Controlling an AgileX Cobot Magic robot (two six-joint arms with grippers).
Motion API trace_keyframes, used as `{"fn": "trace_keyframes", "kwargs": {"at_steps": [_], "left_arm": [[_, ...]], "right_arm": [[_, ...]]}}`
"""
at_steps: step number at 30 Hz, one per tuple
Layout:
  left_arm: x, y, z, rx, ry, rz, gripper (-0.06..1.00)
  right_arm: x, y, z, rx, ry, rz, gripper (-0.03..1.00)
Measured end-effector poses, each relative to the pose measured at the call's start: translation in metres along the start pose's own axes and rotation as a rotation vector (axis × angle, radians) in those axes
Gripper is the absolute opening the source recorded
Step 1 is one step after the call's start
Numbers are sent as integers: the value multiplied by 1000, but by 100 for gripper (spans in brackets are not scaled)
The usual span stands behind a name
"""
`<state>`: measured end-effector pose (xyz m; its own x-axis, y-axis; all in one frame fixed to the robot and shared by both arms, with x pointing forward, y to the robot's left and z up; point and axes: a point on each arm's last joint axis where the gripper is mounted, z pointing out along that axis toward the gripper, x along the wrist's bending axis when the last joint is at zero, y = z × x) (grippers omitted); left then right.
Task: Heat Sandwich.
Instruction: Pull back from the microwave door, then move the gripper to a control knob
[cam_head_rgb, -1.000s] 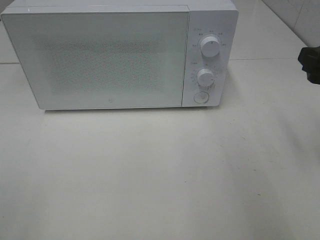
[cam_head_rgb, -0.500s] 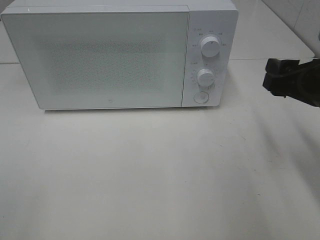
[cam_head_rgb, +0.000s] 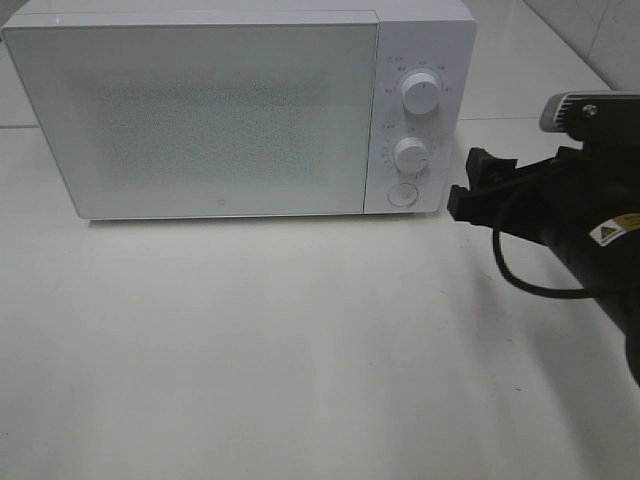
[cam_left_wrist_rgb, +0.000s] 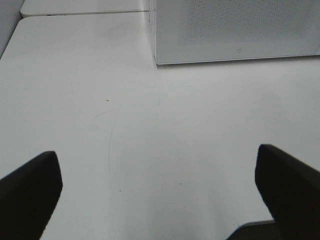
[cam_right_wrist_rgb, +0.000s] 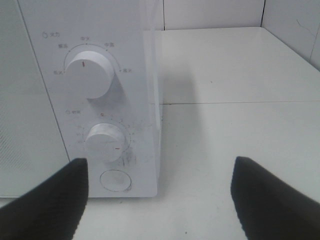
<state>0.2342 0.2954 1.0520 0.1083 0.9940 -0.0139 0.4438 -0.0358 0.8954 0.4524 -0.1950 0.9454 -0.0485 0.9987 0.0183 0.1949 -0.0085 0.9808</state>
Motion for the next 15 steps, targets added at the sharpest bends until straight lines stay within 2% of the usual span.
{"fn": "trace_keyframes", "kwargs": {"at_steps": [7,15], "left_arm": [[0,0,0,0,0,0,97],[0,0,0,0,0,0,97]], "right_arm": [[31,-9,11,17,-9,-36,76],[49,-8,29,3,-44,-28,76]]}}
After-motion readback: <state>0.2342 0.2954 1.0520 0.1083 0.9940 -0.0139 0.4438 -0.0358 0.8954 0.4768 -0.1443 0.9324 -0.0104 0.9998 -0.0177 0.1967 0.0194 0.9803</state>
